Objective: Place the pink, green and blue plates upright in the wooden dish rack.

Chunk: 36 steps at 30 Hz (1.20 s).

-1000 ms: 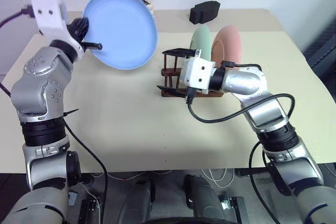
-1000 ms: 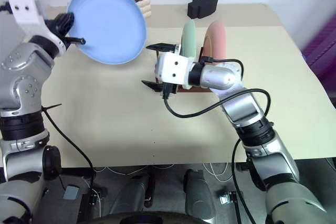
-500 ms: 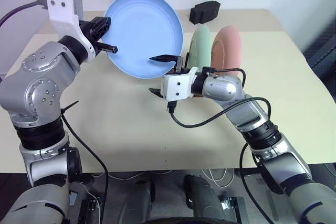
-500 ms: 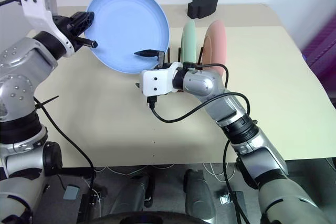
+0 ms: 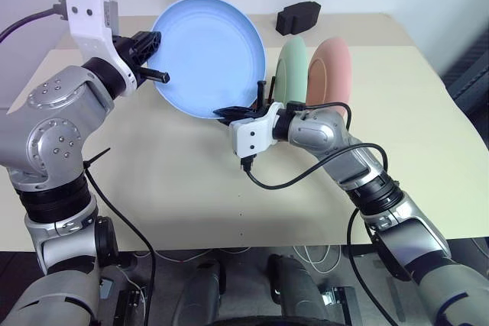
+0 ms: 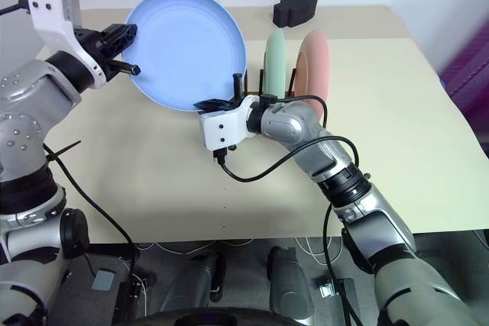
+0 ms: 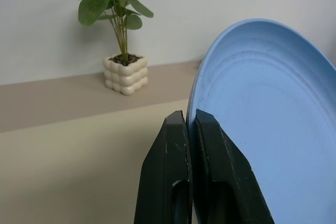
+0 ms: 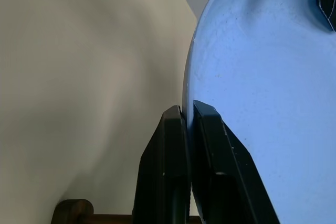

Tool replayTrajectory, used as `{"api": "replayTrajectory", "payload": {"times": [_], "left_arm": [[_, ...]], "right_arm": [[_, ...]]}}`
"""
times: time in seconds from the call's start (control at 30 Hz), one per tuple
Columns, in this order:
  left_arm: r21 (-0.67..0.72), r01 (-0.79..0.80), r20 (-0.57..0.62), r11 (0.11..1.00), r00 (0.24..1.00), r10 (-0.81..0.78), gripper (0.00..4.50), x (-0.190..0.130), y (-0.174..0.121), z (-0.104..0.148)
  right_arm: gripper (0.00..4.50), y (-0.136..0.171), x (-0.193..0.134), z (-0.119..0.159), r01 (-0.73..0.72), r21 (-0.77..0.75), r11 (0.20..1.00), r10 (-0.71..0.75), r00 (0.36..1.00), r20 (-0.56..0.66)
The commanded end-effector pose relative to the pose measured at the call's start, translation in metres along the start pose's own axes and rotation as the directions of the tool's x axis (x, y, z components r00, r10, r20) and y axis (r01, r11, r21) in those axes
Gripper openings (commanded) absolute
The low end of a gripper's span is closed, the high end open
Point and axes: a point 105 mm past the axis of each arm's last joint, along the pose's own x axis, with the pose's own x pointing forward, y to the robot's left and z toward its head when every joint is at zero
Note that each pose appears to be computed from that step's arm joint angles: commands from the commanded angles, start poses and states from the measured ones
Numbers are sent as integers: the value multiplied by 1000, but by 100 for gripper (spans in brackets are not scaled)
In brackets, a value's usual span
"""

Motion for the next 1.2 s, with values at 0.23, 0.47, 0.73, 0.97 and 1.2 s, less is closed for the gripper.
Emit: {"api": "replayTrajectory", "payload": {"times": [0.23, 0.47, 0.73, 0.97, 1.2], "left_arm": [[-131, -47, 187, 990, 980, 72, 240, -11, 20, 26], [-159, -261, 335, 952, 893, 301, 445, -37, 80, 43], [80, -390, 227, 917, 903, 365, 445, -64, 122, 0], [229, -157, 19, 961, 987, 157, 445, -66, 85, -75], [217, 219, -89, 951, 975, -204, 445, -67, 6, -113]], "right_arm": [[0, -23, -3, 8, 109, -102, 989, -107, 994, 29], [0, -42, -6, 18, 202, -107, 973, -194, 977, 85], [0, -70, -14, 49, 300, 208, 931, -348, 904, 250], [0, -91, -27, 58, 168, 664, 728, -467, 831, 302], [0, -91, -46, 43, 2, 925, 379, -542, 811, 220]]}}
